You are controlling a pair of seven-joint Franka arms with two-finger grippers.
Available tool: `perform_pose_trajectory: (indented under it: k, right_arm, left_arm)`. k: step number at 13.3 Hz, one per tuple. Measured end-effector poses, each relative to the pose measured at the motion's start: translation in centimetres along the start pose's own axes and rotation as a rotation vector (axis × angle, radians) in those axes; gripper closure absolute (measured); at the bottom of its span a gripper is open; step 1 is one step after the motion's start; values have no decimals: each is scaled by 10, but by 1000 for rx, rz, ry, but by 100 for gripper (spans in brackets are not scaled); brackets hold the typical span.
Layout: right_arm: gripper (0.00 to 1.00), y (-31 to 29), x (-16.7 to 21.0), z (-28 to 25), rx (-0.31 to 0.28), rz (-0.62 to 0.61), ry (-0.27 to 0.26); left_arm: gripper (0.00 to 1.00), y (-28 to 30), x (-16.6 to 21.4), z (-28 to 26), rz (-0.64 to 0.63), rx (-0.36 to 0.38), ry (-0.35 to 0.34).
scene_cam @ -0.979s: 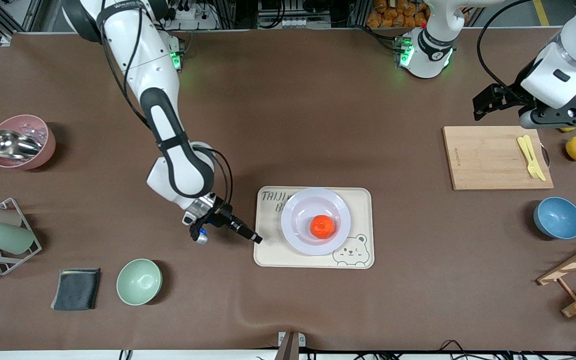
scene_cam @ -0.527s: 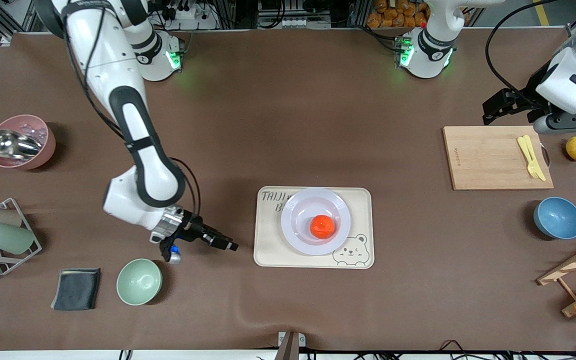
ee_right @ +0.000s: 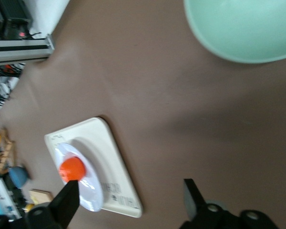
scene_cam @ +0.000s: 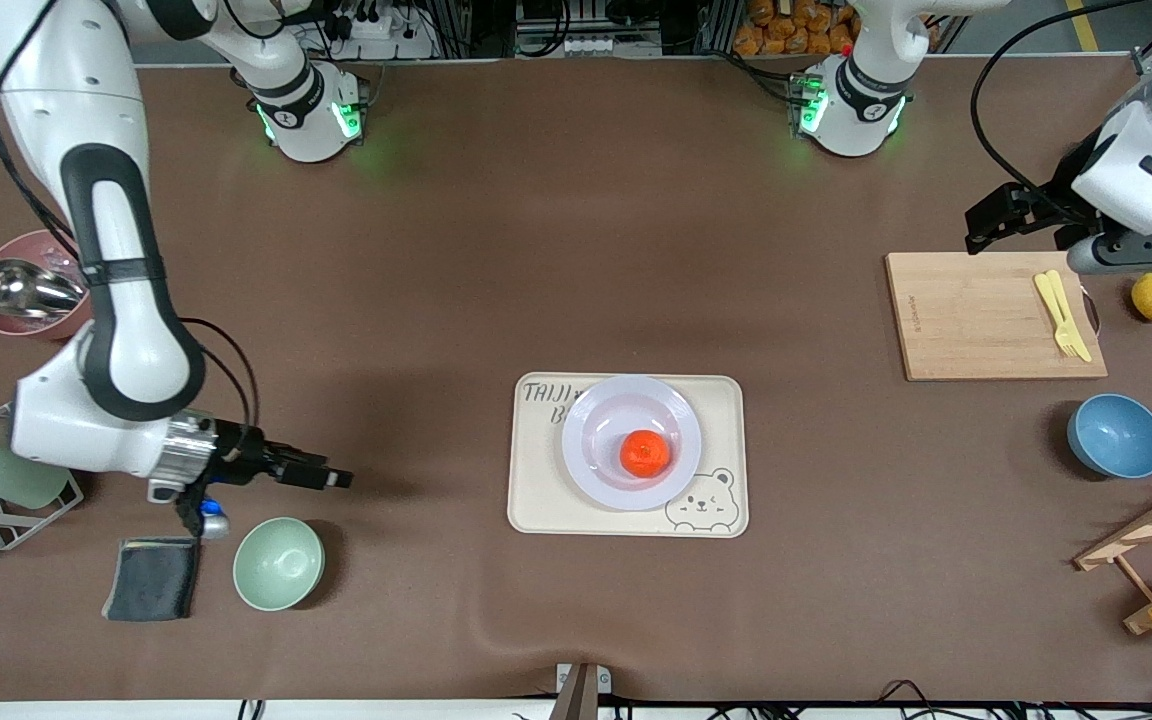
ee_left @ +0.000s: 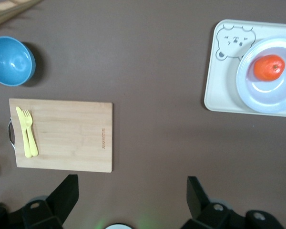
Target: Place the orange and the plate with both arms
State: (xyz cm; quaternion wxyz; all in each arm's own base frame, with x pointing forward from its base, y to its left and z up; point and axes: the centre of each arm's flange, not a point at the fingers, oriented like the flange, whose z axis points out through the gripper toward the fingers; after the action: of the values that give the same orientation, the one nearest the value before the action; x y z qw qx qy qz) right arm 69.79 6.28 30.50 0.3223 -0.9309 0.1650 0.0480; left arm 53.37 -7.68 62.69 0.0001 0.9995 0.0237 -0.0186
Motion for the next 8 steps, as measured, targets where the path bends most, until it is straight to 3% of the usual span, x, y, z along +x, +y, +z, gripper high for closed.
perform_pose_trajectory:
  k: [3, 5, 8]
  right_arm:
    - [0, 13, 0, -47, -207, -160, 19]
    - [0, 31, 4, -80, -257, -229, 33]
    - [0, 36, -4, -127, -320, -278, -25]
  left_arm:
    - [0, 0, 1, -9, 0, -3, 27]
    - [0, 0, 3, -12, 3, 4, 45]
    - [0, 7, 1, -14, 35, 37, 58]
